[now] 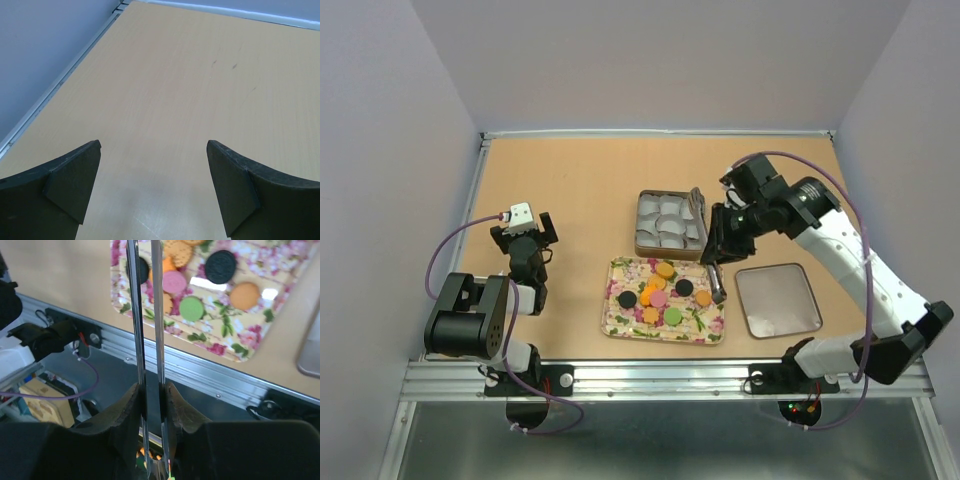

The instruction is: Pack the cookies

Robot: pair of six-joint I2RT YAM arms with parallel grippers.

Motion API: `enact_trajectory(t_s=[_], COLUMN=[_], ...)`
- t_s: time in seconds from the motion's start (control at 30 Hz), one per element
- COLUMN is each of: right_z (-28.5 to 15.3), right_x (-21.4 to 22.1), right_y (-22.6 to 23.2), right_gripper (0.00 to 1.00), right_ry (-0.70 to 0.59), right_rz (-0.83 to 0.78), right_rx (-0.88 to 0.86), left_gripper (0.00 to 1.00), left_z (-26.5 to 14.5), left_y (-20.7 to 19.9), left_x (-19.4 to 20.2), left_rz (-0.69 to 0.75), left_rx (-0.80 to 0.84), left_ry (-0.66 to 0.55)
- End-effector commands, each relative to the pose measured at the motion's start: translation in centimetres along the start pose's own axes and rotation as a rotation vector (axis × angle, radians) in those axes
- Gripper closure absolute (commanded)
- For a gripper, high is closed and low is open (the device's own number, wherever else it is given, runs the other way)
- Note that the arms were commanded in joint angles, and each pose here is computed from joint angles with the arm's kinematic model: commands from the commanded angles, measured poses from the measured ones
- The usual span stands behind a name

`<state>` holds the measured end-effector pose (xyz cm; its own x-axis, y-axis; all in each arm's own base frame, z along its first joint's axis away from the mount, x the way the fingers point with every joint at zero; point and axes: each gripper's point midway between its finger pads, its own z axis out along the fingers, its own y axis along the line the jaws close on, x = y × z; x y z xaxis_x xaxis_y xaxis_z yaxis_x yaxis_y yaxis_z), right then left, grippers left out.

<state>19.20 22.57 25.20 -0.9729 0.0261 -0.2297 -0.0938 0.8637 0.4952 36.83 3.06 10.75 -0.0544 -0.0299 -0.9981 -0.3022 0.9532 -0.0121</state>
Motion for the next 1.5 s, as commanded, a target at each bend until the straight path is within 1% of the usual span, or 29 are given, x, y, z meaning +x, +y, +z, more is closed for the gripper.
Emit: enact_trajectory(t_s=[0.0, 0.17, 0.27, 0.3, 0.33, 0.37, 0.4, 0.43, 0.5, 0.53, 0.57, 0.6, 0.63, 0.67, 0.73, 0.77, 0.8, 0.83, 0.87, 0.9, 0.93, 0.97, 1.07, 1.13, 1.17, 1.2, 1.23, 1.3, 1.47], right_z=[-3.4, -2.3, -1.2, -0.9, -0.2, 0.1, 0.1, 0.5, 0.5, 0.4, 0.4, 0.5, 0.5, 0.5, 0.3, 0.3, 0.4, 0.8, 1.7, 1.7, 2.3, 2.6, 2.8, 2.9, 3.0, 3.1, 3.1, 3.2, 3.6], right_x=[3.8, 7.8, 10.0, 10.4, 10.7, 10.5, 9.7, 9.3, 8.2, 7.4, 7.1, 6.8, 6.2, 6.0, 5.4, 5.3, 5.7, 5.8, 7.1, 7.6, 9.6, 10.4, 11.3, 11.8, 11.8, 12.0, 12.0, 11.8, 11.4], right_y=[-1.3, -2.1, -1.8, -1.8, -1.9, -1.9, -2.1, -2.3, -2.5, -2.7, -3.1, -3.4, -4.1, -4.4, -5.3, -5.4, -5.6, -5.2, -5.6, -4.7, -4.9, -5.2, -5.9, -6.0, -5.8, -5.4, -5.2, -4.6, -4.8], right_gripper=[0.99, 1.0, 1.0, 1.0, 1.0, 1.0, 1.0, 1.0, 1.0, 1.0, 1.0, 1.0, 1.0, 1.0, 1.0, 1.0, 1.0, 1.0, 1.0, 1.0, 1.0, 1.0, 0.99, 0.97, 0.91, 0.89, 0.82, 0.78, 0.72], right_ry=[0.037, 0.151, 0.205, 0.217, 0.22, 0.21, 0.172, 0.161, 0.117, 0.076, 0.059, 0.046, 0.017, 0.008, -0.027, -0.037, -0.027, -0.021, 0.036, 0.062, 0.145, 0.173, 0.184, 0.203, 0.213, 0.225, 0.226, 0.229, 0.25], right_rz=[0.086, 0.135, 0.113, 0.097, 0.064, 0.049, 0.019, 0.01, -0.007, -0.029, -0.037, -0.05, -0.081, -0.096, -0.136, -0.142, -0.147, -0.15, -0.154, -0.156, -0.143, -0.138, -0.142, -0.158, -0.161, -0.164, -0.162, -0.168, -0.193], right_rx=[0.02, 0.03, 0.077, 0.094, 0.136, 0.153, 0.175, 0.198, 0.224, 0.246, 0.264, 0.278, 0.31, 0.323, 0.356, 0.361, 0.356, 0.319, 0.303, 0.251, 0.217, 0.207, 0.186, 0.177, 0.163, 0.142, 0.135, 0.119, 0.148], left_gripper=[0.01, 0.01, 0.01, 0.01, 0.01, 0.01, 0.01, 0.01, 0.01, 0.01, 0.01, 0.01, 0.01, 0.01, 0.01, 0.01, 0.01, 0.01, 0.01, 0.01, 0.01, 0.01, 0.01, 0.01, 0.01, 0.01, 0.01, 0.01, 0.01], left_z=[0.1, 0.1, -0.1, -0.1, 0.4, 0.8, 1.7, 1.8, 1.9, 1.7, 1.6, 1.6, 1.4, 0.7, -0.5, -1.6, -1.8, -2.5, -3.0, -3.3, -3.6, -4.2, -5.5, -6.2, -7.0, -7.3, -7.7, -8.7, -10.4], left_y=[-0.1, -0.1, 0.2, -0.1, -0.7, -1.0, -1.5, -0.9, 0.1, 1.5, 1.1, 1.2, 0.4, -2.8, -5.4, -6.4, -6.9, -7.5, -7.4, -7.2, -7.0, -6.7, -6.1, -5.9, -5.8, -5.7, -5.5, -5.2, -4.8], left_x=[-6.9, -6.8, -8.0, -8.4, -9.1, -9.6, -12.9, -11.0, -11.2, -10.8, -10.7, -10.9, -10.3, -10.4, -10.0, -8.2, -8.2, -6.9, -6.5, -6.4, -6.3, -6.9, -8.3, -9.0, -9.6, -9.9, -9.9, -10.4, -9.9], left_rz=[-0.098, -0.095, -0.094, -0.091, -0.065, -0.067, -0.093, -0.079, -0.123, -0.197, -0.23, -0.268, -0.278, -0.305, -0.367, -0.394, -0.429, -0.447, -0.464, -0.462, -0.476, -0.47, -0.435, -0.418, -0.42, -0.42, -0.42, -0.424, -0.442], left_rx=[0.004, 0.005, -0.009, 0.001, 0.015, 0.017, 0.018, -0.029, -0.127, -0.239, -0.23, -0.205, -0.134, 0.079, 0.233, 0.273, 0.282, 0.299, 0.287, 0.278, 0.262, 0.263, 0.268, 0.278, 0.284, 0.287, 0.286, 0.286, 0.288], left_ry=[-0.264, -0.263, -0.282, -0.267, -0.193, -0.152, -0.166, -0.038, 0.059, 0.14, 0.169, 0.182, 0.209, 0.252, 0.324, 0.43, 0.467, 0.536, 0.562, 0.569, 0.576, 0.568, 0.561, 0.558, 0.551, 0.545, 0.543, 0.527, 0.542])
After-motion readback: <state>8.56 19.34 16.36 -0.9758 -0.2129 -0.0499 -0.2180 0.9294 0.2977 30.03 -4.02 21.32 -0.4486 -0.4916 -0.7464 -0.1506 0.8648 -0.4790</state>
